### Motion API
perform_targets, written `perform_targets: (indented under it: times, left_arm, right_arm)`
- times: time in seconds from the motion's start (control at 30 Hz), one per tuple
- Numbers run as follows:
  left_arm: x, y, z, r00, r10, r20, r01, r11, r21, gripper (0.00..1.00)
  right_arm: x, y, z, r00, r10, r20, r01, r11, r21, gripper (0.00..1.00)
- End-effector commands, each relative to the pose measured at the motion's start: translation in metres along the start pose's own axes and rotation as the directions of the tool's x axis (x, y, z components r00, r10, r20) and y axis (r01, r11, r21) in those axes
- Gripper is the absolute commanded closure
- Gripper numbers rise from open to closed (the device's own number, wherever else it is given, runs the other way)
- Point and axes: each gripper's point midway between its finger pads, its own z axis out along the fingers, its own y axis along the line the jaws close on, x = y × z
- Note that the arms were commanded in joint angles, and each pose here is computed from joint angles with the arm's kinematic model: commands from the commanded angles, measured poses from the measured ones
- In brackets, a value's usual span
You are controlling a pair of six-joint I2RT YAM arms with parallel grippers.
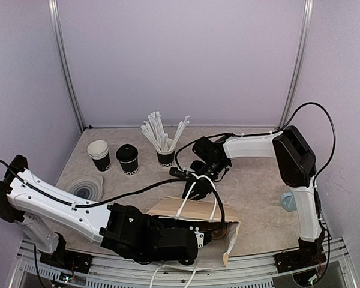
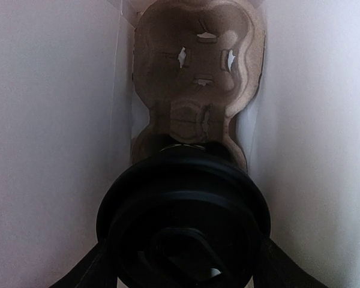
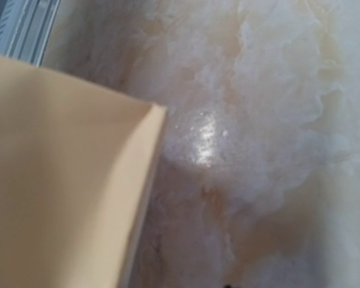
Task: Pack the takeout coffee
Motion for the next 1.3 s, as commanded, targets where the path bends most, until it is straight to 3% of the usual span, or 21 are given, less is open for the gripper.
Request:
perform_targets:
  times: [0.0, 0.57, 1.0, 1.27]
  left_arm:
    - [0.012, 0.003, 0.012, 0.999, -0.007, -0.032, 0.007, 1.000, -0.007, 0.43]
    - [0.013, 0.007, -0.007, 0.996, -0.078, -0.050, 0.084, 0.989, 0.124, 0.43]
    - [0.002, -0.006, -0.025, 0.987, -0.124, -0.098, 0.150, 0.933, 0.327, 0.43]
    - [0.000, -0.002, -0.021, 0.985, -0.128, -0.118, 0.161, 0.928, 0.336, 0.43]
  right_arm:
    - [0.003, 0.025, 0.012, 1.000, 0.019, 0.005, -0.019, 0.993, -0.114, 0.69]
    - [0.006, 0.049, 0.028, 0.999, 0.010, -0.033, -0.016, 0.980, -0.196, 0.69]
    - [0.007, 0.082, 0.043, 0.998, -0.017, -0.056, -0.001, 0.952, -0.307, 0.68]
    - [0.017, 0.048, 0.047, 0.994, -0.005, -0.112, -0.012, 0.988, -0.152, 0.67]
